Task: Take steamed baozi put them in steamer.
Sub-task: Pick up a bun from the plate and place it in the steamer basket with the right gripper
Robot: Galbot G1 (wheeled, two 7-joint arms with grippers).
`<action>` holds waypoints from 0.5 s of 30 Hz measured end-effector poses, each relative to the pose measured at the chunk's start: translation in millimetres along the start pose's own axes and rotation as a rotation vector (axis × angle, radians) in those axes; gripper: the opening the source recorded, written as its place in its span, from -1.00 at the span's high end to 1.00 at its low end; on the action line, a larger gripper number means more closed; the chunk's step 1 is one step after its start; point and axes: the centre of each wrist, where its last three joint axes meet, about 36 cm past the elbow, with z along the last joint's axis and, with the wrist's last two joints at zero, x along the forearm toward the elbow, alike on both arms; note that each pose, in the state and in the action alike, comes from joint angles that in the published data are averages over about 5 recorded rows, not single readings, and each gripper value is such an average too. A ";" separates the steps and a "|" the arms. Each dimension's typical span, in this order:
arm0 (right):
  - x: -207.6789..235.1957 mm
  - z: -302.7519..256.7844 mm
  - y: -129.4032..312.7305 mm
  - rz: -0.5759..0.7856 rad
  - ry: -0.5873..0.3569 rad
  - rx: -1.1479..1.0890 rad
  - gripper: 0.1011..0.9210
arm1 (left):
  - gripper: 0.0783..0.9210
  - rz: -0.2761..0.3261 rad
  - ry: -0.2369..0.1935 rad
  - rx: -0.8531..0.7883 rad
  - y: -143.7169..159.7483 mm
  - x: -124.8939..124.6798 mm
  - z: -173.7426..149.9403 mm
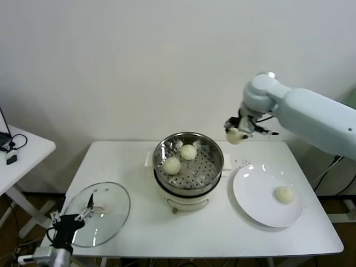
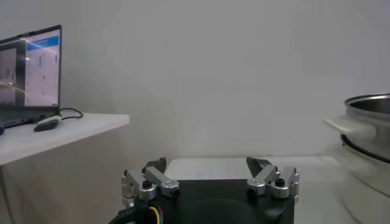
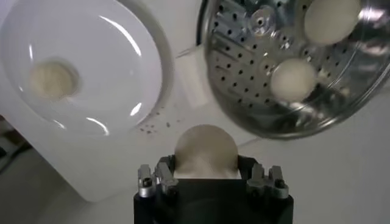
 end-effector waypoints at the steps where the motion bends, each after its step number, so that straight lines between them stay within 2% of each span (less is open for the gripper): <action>1: -0.2 -5.2 -8.8 0.004 -0.002 0.026 -0.39 | -0.77 -0.001 0.001 -0.001 0.7 0.2 -0.3; 8: -10.4 -45.9 -58.7 0.024 -0.041 0.180 -0.39 | -0.77 -0.004 0.008 -0.006 3.5 0.6 -1.7; 15: -27.9 -77.0 -81.1 0.022 -0.093 0.274 -0.39 | -0.77 0.001 0.013 -0.014 5.0 1.1 -4.9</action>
